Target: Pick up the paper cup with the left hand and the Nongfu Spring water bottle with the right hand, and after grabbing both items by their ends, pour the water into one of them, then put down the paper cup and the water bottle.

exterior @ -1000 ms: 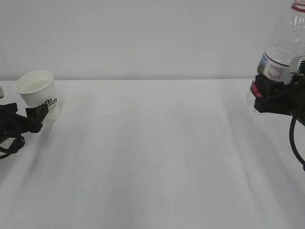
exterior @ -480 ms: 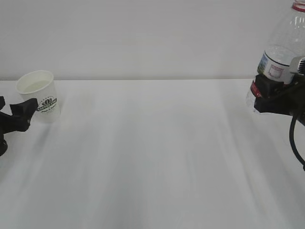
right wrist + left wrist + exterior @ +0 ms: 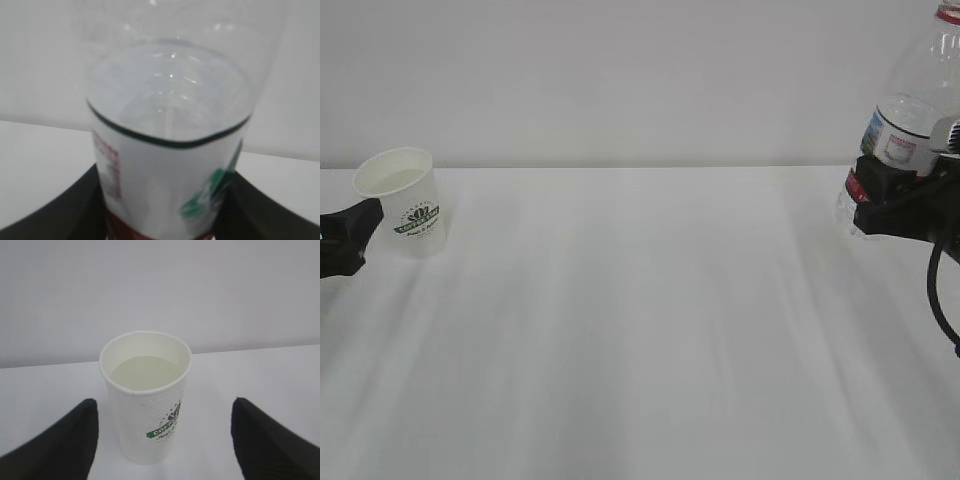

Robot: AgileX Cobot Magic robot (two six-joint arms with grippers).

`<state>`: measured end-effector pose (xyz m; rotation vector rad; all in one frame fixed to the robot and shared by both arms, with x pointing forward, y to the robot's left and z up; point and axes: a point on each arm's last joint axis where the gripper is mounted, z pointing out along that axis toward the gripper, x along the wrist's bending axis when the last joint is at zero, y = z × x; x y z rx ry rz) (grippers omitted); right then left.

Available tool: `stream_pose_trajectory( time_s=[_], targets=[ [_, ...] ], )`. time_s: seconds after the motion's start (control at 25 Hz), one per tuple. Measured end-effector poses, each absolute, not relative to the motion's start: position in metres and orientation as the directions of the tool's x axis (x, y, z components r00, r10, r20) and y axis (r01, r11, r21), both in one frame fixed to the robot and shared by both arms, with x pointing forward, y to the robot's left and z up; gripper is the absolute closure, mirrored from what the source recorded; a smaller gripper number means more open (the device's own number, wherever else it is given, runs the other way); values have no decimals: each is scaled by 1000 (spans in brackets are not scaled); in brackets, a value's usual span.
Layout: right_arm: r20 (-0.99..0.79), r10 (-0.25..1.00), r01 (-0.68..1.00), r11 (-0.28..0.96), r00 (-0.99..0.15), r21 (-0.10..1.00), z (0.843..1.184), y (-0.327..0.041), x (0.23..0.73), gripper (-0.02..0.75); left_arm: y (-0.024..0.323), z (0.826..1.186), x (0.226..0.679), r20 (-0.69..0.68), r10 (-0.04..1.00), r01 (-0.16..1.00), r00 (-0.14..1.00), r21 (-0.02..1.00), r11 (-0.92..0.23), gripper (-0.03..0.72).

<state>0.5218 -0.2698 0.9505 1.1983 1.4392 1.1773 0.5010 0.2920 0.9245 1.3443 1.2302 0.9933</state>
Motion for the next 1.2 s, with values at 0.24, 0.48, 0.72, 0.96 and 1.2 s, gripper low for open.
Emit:
stream_pose_trajectory(
  time_s=[0.24, 0.48, 0.72, 0.96, 1.2],
  targets=[
    [-58, 990, 137, 76, -129, 988, 951, -270, 522, 328, 292, 924, 501, -59, 989, 152, 139, 988, 38, 94],
    [-58, 990, 121, 74, -128, 990, 952, -270, 522, 328, 293, 924, 501, -62, 990, 152, 130, 988, 42, 97],
    [-81, 982, 19, 86, -170, 996, 961, -265, 522, 328, 293, 924, 501, -63, 990, 151, 127, 988, 43, 99],
    [-82, 982, 11, 85, -171, 996, 961, -265, 522, 328, 293, 924, 501, -63, 990, 151, 127, 988, 43, 99],
    [-86, 987, 67, 96, -137, 993, 947, -269, 525, 328, 293, 924, 501, -63, 990, 151, 127, 988, 43, 101]
  ],
)
